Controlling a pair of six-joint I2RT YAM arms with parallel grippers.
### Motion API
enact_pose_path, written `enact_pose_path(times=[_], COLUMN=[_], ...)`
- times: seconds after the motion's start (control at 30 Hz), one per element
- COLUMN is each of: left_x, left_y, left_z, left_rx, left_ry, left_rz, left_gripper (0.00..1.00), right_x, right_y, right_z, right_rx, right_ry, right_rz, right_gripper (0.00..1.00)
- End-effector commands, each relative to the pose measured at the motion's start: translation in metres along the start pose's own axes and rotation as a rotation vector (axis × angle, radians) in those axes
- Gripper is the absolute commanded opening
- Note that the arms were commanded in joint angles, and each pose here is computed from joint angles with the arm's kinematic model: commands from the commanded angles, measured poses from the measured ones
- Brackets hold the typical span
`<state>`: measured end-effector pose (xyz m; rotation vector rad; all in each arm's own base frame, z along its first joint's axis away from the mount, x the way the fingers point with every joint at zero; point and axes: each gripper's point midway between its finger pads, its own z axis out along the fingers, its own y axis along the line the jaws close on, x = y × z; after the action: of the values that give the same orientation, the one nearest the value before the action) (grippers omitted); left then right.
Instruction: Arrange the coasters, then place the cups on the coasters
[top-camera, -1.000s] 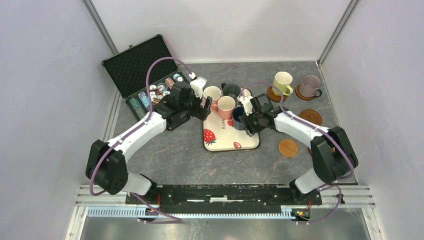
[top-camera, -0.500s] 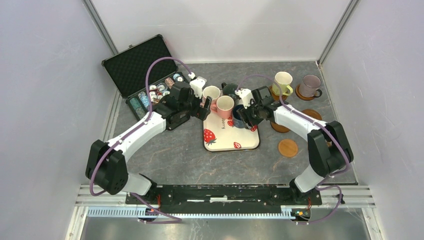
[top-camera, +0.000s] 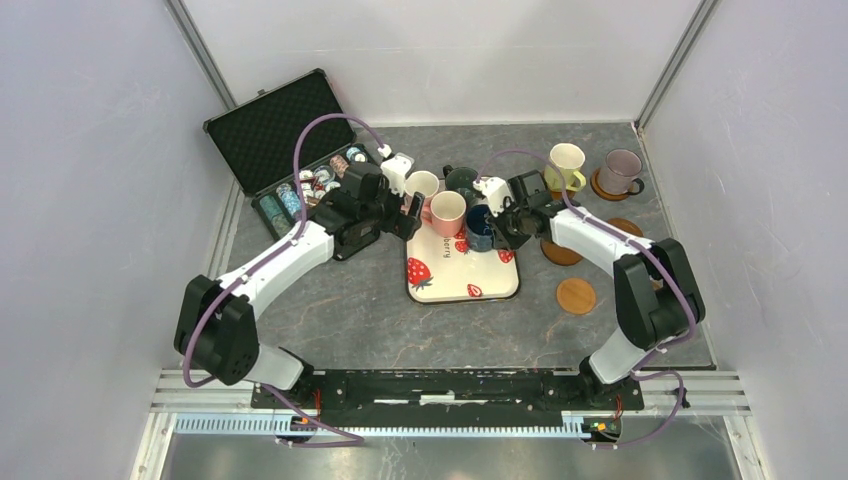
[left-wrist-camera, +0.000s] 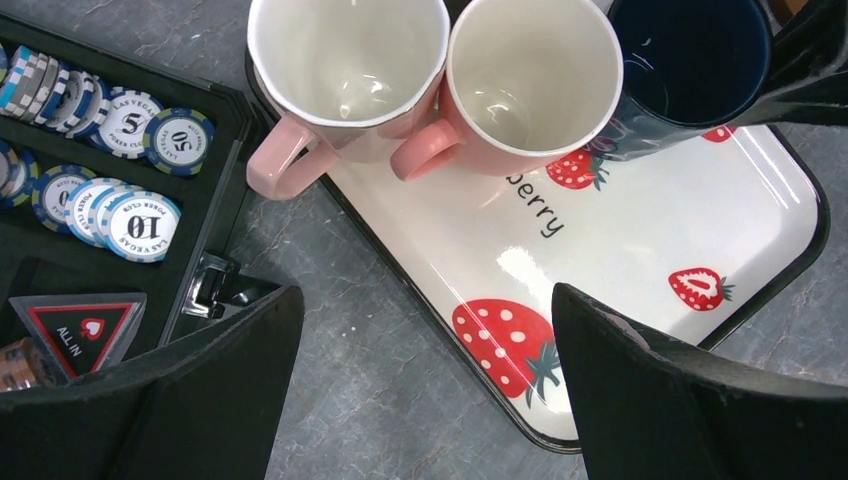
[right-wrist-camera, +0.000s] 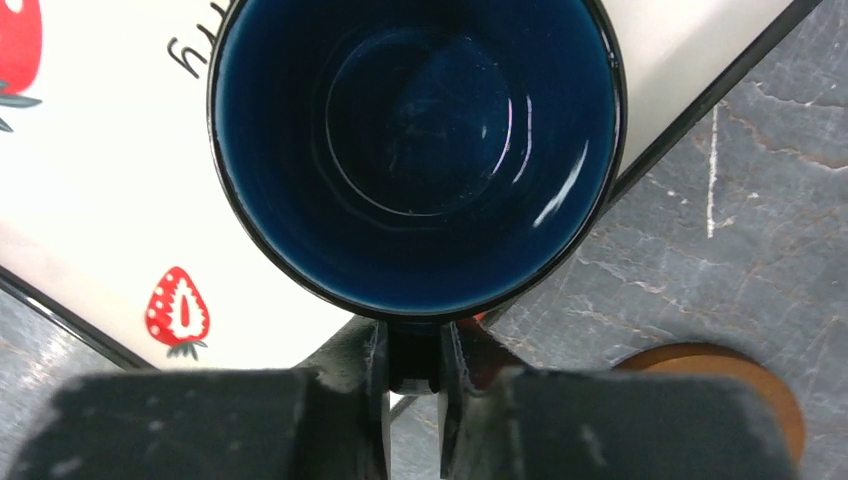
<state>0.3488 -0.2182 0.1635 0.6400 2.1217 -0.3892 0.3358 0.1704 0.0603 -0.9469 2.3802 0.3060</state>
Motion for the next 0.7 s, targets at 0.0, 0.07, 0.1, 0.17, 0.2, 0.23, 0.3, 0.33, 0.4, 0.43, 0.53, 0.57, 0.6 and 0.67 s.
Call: enact_pose_path(times=[0.0,0.07,0.1,0.17,0.2,0.23,0.3,0.33,0.4,0.43,0.53,0.57,0.6,0.67], left_x=[-0.029,-0.029,-0.029,-0.030,-0.030,-0.031,-0.033,-0.033,-0.035,-0.036,-0.041,-0.042,-0.043,-0.043], left_y=[-0.004,-0.005,-0.007,-0.009,-0.010,-0.011,-0.010,-0.010,-0.012,-0.013,-0.018,-0.020,-0.021,-0.025], left_z=[0.001,0.003,0.003,0.004,0.005,0.005,0.006,0.007,0.007,0.008,0.009,0.009,0.010,0.011], left_rx=[0.028,0.040,0.047,0.061,0.066,0.071,0.075,0.079,0.094,0.102,0.131,0.145,0.155,0.176], left_ry=[-0.073,-0.073,-0.073,-0.076,-0.076,-0.078,-0.079,-0.074,-0.062,-0.057,-0.060,-0.064,-0.064,-0.053], left_rz=[-0.013,-0.012,-0.012,-0.011,-0.011,-0.010,0.022,0.029,0.046,0.049,0.062,0.067,0.071,0.066], left_gripper=[1.00,1.00,1.00,1.00,1.00,1.00,1.00,1.00,1.00,1.00,1.00,1.00,1.00,1.00], right_x=[-0.012,-0.016,-0.019,-0.027,-0.029,-0.032,-0.032,-0.030,-0.017,-0.011,0.015,0.023,0.033,0.053], right_y=[-0.009,-0.010,-0.010,-0.014,-0.020,-0.024,-0.033,-0.035,-0.046,-0.055,-0.082,-0.090,-0.100,-0.117], right_z=[-0.020,-0.033,-0.042,-0.059,-0.067,-0.077,-0.091,-0.097,-0.109,-0.117,-0.137,-0.144,-0.151,-0.165], right_rx=[-0.030,-0.068,-0.084,-0.099,-0.091,-0.086,-0.092,-0.111,-0.134,-0.130,-0.091,-0.078,-0.060,-0.038], right_ry=[-0.061,-0.095,-0.119,-0.182,-0.208,-0.233,-0.259,-0.265,-0.257,-0.260,-0.218,-0.205,-0.193,-0.166], right_rz=[-0.050,-0.090,-0.110,-0.149,-0.165,-0.185,-0.219,-0.233,-0.240,-0.255,-0.280,-0.287,-0.270,-0.245], right_gripper=[0.00,0.00,0.00,0.00,0.00,0.00,0.00,0.00,0.00,0.00,0.00,0.00,0.00,0.00])
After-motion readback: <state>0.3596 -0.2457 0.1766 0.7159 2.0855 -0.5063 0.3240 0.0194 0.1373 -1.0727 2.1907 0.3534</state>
